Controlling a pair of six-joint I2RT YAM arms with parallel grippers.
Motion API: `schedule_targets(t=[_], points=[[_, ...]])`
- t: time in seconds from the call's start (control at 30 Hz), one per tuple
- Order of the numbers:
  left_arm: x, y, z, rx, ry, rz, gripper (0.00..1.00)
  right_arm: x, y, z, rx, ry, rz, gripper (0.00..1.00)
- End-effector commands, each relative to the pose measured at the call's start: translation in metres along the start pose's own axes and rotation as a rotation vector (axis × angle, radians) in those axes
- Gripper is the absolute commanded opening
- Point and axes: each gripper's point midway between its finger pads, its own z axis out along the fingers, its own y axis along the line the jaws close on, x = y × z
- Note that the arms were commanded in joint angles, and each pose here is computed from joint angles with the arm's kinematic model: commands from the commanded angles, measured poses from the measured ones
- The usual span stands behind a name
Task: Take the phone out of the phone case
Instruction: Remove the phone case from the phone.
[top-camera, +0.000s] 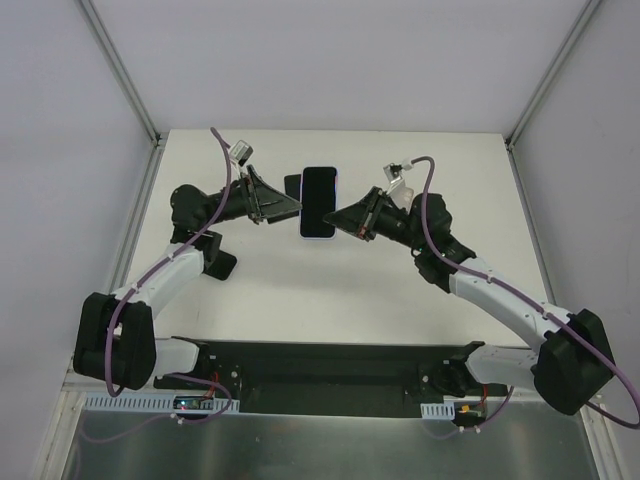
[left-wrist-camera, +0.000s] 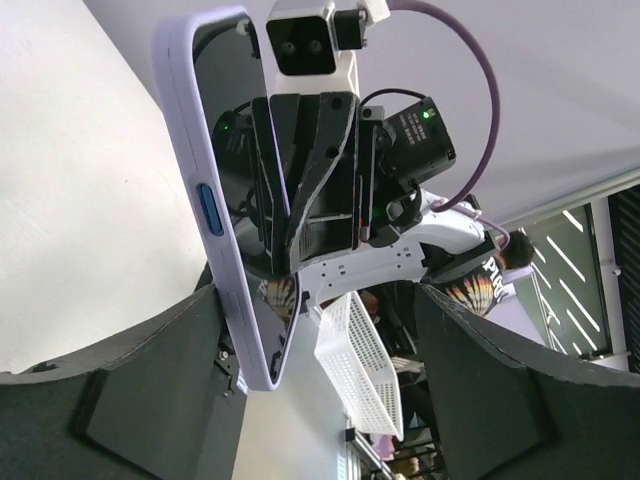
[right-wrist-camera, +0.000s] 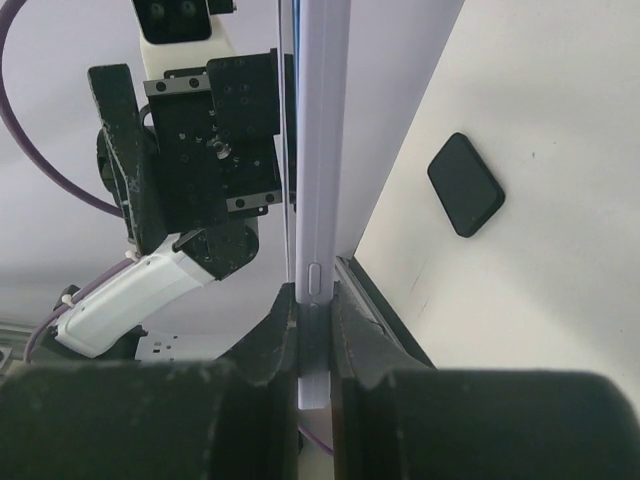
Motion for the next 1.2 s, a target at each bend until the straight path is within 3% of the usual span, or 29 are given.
schedule_targets(t=[0.0,0.27,0.37,0.6,0.77,0.9,1.03,1.17], points=[[-0.014,-0.035,0.004,0.091,0.003,0.137,0.75,-0.006,0.041,-0.012,-0.157,-0.024,-0.038,0.01],[-0.023,-0.02,0.009,0.152,0.009,0.058,0.76,0.0,0.057,-0.01,-0.248,0.023,-0.034,0.01],[-0.023,-0.019,0.013,0.159,0.019,0.042,0.7,0.003,0.057,-0.005,-0.252,0.042,-0.029,0.01],[-0.016,-0.013,0.017,0.143,0.042,0.033,0.42,0.002,0.053,0.004,-0.242,0.052,-0.01,0.01],[-0.013,-0.012,0.017,0.141,0.056,0.026,0.55,0.0,0.047,0.009,-0.225,0.043,0.002,0.01],[-0.008,-0.009,0.015,0.139,0.064,0.019,0.52,-0.006,0.046,0.01,-0.22,0.025,0.005,0.01],[-0.001,-0.005,0.016,0.139,0.087,0.014,0.39,-0.011,0.049,0.011,-0.223,0.015,0.001,0.01],[0.001,-0.003,0.016,0.137,0.086,0.008,0.13,-0.013,0.05,0.013,-0.225,0.016,-0.001,0.01]])
